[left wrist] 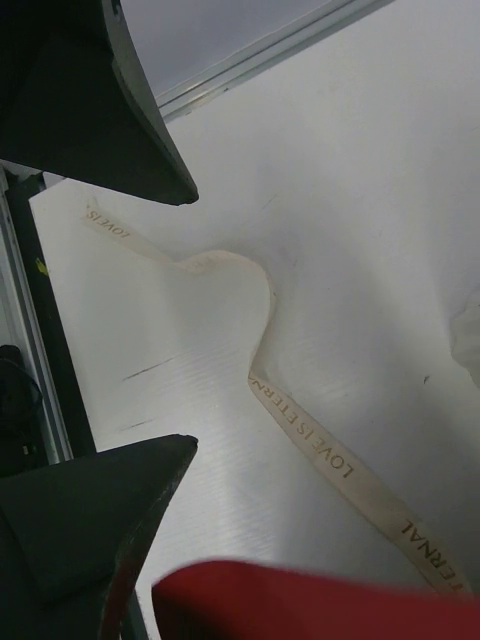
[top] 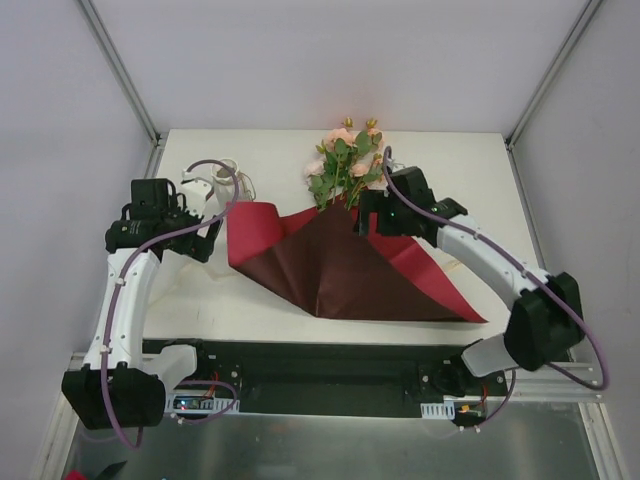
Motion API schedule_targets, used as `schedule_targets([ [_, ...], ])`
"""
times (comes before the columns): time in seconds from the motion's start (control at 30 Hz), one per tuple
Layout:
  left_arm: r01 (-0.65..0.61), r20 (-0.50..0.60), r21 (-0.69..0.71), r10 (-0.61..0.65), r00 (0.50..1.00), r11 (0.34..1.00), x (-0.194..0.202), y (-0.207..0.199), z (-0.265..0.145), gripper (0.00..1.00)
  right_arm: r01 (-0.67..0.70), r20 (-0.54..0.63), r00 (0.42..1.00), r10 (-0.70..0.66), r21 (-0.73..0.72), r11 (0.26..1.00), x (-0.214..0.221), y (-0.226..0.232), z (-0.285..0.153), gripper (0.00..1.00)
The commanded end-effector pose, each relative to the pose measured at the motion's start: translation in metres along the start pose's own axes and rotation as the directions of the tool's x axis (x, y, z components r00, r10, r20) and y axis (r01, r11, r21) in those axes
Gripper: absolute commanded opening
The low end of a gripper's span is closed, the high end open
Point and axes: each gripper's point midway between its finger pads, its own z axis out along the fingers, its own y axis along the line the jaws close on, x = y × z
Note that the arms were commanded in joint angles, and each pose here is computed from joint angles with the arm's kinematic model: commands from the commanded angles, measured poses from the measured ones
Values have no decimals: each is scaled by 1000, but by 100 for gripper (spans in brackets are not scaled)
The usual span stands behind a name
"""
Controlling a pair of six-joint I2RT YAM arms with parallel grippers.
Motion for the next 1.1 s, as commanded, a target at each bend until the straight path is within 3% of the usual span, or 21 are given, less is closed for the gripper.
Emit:
schedule_targets([
  [0.0, -33, 41, -15, 34, 999, 999, -11, 1, -25, 99, 79, -96, 984, -147, -507, 858, -16, 78, 11, 98],
  [0.07, -40, 42, -27, 41, 998, 999, -10, 2, -29, 99, 110, -95, 975, -200, -573, 812, -18, 81, 19, 98],
  [0.27, -75, 17, -57, 76, 997, 996, 1, 4, -36, 99, 146, -96, 962, -256, -611, 778, -18, 62, 59, 96],
  [0.63, -74, -39, -37, 72, 997, 997, 15, 0, -36, 99, 180, -79, 937, -339, -724, 666, -20, 74, 77, 92],
  [0.7, -67, -43, -35, 65, 997, 997, 15, 0, -36, 99, 143, -151, 926, -346, -706, 693, -10, 67, 90, 89],
  [1.07, -77, -41, -47, 75, 996, 996, 15, 0, -45, 99, 127, -187, 915, -357, -707, 696, 15, 59, 112, 86],
])
